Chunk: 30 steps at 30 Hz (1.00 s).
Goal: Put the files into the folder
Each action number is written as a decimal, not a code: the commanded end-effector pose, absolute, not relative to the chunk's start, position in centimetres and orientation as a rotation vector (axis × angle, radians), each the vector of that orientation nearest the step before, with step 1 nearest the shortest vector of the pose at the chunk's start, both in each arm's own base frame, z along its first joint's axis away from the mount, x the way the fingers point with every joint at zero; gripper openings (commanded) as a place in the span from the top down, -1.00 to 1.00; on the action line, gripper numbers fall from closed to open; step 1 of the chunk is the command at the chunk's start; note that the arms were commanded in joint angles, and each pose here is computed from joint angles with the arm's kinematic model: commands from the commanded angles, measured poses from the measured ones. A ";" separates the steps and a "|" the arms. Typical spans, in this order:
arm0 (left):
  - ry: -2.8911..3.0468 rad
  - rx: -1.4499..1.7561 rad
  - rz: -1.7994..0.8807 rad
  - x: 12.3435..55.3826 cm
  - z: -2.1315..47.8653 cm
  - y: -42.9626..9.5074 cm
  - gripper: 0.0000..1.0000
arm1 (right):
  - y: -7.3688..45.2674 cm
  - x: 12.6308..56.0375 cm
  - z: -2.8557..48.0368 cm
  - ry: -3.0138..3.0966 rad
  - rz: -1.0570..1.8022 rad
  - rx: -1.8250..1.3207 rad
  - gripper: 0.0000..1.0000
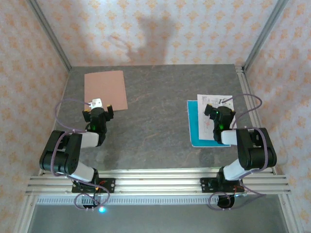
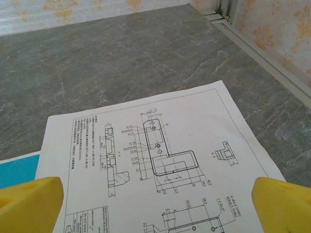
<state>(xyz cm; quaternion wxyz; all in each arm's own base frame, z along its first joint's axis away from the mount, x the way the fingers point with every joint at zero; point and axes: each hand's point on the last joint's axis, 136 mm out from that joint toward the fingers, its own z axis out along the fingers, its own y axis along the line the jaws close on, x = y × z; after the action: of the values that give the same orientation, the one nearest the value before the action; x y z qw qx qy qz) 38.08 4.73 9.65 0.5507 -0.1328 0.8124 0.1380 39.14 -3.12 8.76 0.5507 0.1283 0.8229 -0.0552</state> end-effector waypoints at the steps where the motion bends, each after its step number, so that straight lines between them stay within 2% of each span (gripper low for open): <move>1: 1.910 -0.334 0.337 38.1 10.0 4.9 -0.99 | -3.1 39.2 9.0 1.937 -0.123 0.306 -0.99; 26: 1.906 -0.337 0.336 38.1 10.0 5.0 -1.00 | -3.1 39.2 9.1 1.932 -0.123 0.308 -0.99; 30: 1.842 -0.359 0.337 36.8 11.4 5.3 -1.00 | -4.3 38.2 11.5 1.893 -0.175 0.382 -0.99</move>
<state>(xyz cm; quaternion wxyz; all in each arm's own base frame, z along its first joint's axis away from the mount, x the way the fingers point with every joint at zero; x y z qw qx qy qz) 37.81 4.76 9.88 0.5541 -0.1346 0.8100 0.1370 38.91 -3.26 8.99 0.5492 0.1318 0.8232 -0.0578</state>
